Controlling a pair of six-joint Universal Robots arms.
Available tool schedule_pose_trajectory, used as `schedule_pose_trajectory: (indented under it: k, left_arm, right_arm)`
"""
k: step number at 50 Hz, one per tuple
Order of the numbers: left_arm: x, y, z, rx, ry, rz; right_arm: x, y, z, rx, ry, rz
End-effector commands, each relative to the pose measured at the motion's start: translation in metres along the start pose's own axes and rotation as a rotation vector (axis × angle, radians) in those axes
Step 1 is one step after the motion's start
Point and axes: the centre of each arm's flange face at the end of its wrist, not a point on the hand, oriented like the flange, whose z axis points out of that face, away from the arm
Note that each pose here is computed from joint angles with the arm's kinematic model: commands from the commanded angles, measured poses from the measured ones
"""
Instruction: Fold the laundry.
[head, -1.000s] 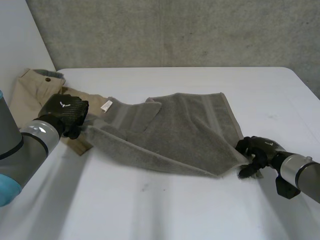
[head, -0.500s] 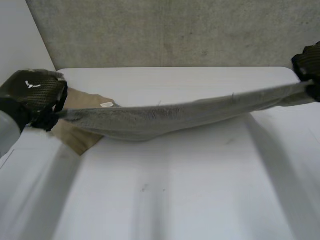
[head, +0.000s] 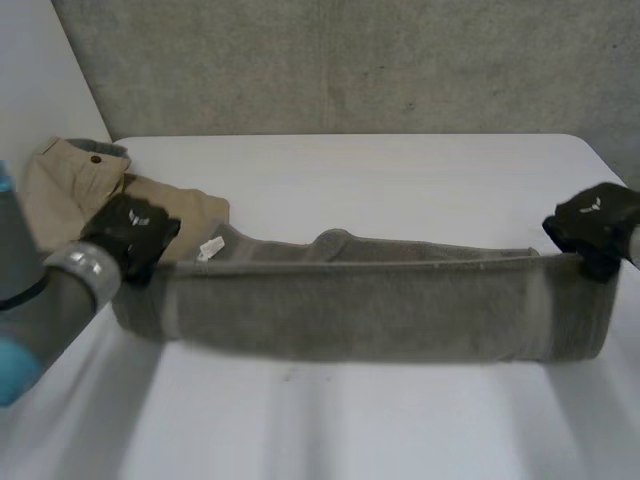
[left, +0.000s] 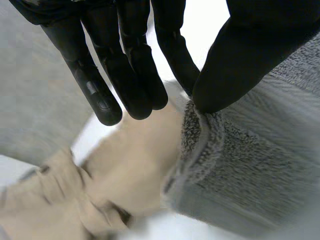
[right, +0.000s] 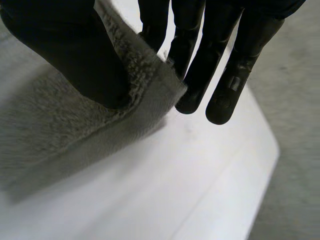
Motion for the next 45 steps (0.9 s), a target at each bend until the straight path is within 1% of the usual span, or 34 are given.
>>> schedule_pose_trajectory:
  k: [1, 3, 4, 5, 7, 8, 9, 12, 13, 16, 18, 20, 24, 25, 27, 28, 30, 31, 32, 34, 35, 39, 42, 45]
  left_arm:
    - [-0.046, -0.059, 0.068, 0.301, -0.234, 0.021]
    - [-0.062, -0.08, 0.072, 0.395, -0.306, 0.012]
    - [-0.072, -0.091, 0.073, 0.445, -0.347, 0.002]
    - [-0.091, -0.112, 0.07, 0.546, -0.428, -0.029]
    - [-0.108, -0.131, 0.064, 0.639, -0.505, -0.069]
    - [-0.116, -0.14, 0.06, 0.682, -0.543, -0.091]
    - [-0.134, -0.157, 0.047, 0.765, -0.618, -0.13]
    - [-0.154, -0.176, 0.027, 0.859, -0.698, -0.171]
    - [-0.159, -0.183, 0.017, 0.897, -0.717, -0.184]
    - [-0.161, -0.186, 0.009, 0.906, -0.719, -0.192]
    - [-0.155, -0.178, 0.009, 0.875, -0.699, -0.192]
    - [-0.148, -0.17, 0.01, 0.845, -0.68, -0.194]
    - [-0.122, -0.139, 0.019, 0.739, -0.606, -0.197]
    - [-0.109, -0.125, 0.023, 0.689, -0.571, -0.2]
    - [-0.095, -0.109, 0.028, 0.632, -0.531, -0.202]
    - [-0.08, -0.092, 0.031, 0.577, -0.49, -0.204]
    - [-0.067, -0.076, 0.033, 0.527, -0.457, -0.206]
    - [-0.06, -0.069, 0.033, 0.504, -0.438, -0.206]
    - [-0.047, -0.053, 0.036, 0.453, -0.402, -0.206]
    - [-0.035, -0.04, 0.037, 0.413, -0.369, -0.204]
    - [-0.022, -0.027, 0.038, 0.372, -0.331, -0.2]
    - [0.009, -0.003, 0.038, 0.287, -0.246, -0.195]
    - [0.024, 0.01, 0.031, 0.227, -0.196, -0.185]
    - [0.033, 0.02, 0.022, 0.165, -0.157, -0.158]
  right_arm:
    - [0.044, -0.075, 0.03, 0.269, 0.335, -0.002]
    - [0.063, -0.096, 0.026, 0.367, 0.422, 0.025]
    - [0.084, -0.114, 0.02, 0.466, 0.507, 0.062]
    - [0.094, -0.124, 0.015, 0.52, 0.55, 0.08]
    - [0.111, -0.14, 0.004, 0.624, 0.619, 0.119]
    - [0.127, -0.154, -0.007, 0.714, 0.687, 0.148]
    - [0.133, -0.158, -0.012, 0.751, 0.718, 0.163]
    - [0.147, -0.17, -0.03, 0.83, 0.798, 0.189]
    - [0.148, -0.172, -0.032, 0.839, 0.803, 0.188]
    - [0.145, -0.175, -0.04, 0.847, 0.801, 0.192]
    - [0.141, -0.171, -0.037, 0.833, 0.783, 0.194]
    - [0.132, -0.158, -0.022, 0.782, 0.745, 0.2]
    - [0.108, -0.136, 0.001, 0.703, 0.649, 0.198]
    - [0.102, -0.132, 0.005, 0.69, 0.626, 0.196]
    - [0.083, -0.117, 0.017, 0.637, 0.55, 0.192]
    - [0.076, -0.111, 0.021, 0.619, 0.525, 0.191]
    - [0.063, -0.1, 0.028, 0.585, 0.475, 0.198]
    - [0.047, -0.087, 0.035, 0.544, 0.418, 0.199]
    - [0.04, -0.082, 0.038, 0.528, 0.397, 0.198]
    - [0.019, -0.064, 0.045, 0.473, 0.325, 0.192]
    - [0.013, -0.058, 0.048, 0.453, 0.303, 0.188]
    - [-0.013, -0.022, 0.059, 0.343, 0.219, 0.151]
    - [-0.023, -0.002, 0.059, 0.261, 0.184, 0.106]
    - [-0.029, 0.015, 0.053, 0.16, 0.127, 0.059]
